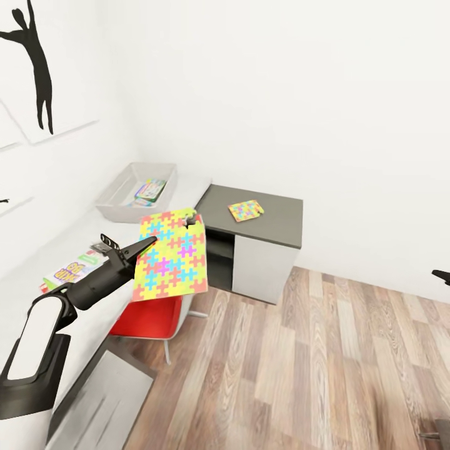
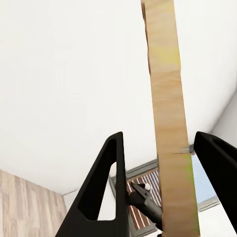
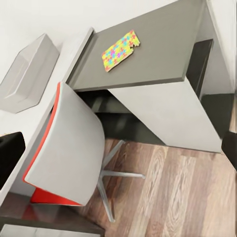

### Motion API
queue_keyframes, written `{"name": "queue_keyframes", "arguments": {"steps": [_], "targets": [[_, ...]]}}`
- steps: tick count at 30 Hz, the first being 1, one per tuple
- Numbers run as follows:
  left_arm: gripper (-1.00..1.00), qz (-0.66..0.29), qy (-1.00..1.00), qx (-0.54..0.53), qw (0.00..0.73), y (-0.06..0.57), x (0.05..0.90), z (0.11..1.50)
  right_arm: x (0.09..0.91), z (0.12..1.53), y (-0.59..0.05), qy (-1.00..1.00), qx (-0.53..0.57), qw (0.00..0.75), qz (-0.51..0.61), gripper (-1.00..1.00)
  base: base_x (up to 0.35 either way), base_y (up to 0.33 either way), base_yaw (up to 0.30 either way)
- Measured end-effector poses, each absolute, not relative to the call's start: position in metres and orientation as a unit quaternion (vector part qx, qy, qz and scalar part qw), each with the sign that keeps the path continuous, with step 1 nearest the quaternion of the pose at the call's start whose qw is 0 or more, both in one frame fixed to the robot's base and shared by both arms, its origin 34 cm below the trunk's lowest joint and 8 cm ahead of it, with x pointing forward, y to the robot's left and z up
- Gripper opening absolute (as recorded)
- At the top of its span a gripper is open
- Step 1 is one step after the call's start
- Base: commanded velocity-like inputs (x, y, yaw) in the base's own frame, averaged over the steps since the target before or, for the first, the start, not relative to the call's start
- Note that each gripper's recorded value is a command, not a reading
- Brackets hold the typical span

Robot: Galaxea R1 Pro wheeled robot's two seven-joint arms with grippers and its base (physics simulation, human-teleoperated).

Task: Put all the toys in the child's room - the three board games (two on the bed and one on the table), the two jigsaw puzzles on the table, and the tennis ball on the table - inside the toy box on the table in the child's room.

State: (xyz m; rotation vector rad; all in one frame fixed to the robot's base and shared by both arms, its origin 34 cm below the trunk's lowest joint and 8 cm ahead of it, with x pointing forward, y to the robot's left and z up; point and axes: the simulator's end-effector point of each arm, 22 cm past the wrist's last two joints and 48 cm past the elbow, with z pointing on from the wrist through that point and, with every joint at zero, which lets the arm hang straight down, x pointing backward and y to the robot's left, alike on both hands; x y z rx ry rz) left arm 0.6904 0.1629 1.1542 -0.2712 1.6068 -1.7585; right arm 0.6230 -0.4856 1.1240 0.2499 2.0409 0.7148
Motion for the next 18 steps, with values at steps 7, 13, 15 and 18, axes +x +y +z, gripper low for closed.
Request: {"name": "queue_keyframes", "arguments": {"steps": [7, 13, 15, 18], "targets": [[-1.0, -0.683, 0.625, -0.105, 0.363, 0.163, 0.6903, 1.1537, 0.623, 1.1231, -0.4853, 0.831, 0.103, 0.463, 0.291, 1.0, 0.209, -0.262, 0.211], [-1.0, -0.683, 0.625, -0.105, 0.363, 0.1627, 0.6903, 1.1538, 0.6227, 1.1214, -0.4841, 0.83, 0.104, 0.463, 0.293, 1.0, 0.239, -0.244, 0.271], [-1.0, -0.683, 0.625, -0.105, 0.363, 0.1627, 0.6903, 1.1538, 0.6227, 1.1211, -0.484, 0.83, 0.104, 0.463, 0.293, 1.0, 0.244, -0.239, 0.283], [-1.0, -0.683, 0.625, -0.106, 0.364, 0.163, 0.6905, 1.1539, 0.6227, 1.1207, -0.4837, 0.83, 0.105, 0.462, 0.294, 1.0, 0.208, -0.2, 0.286]]}}
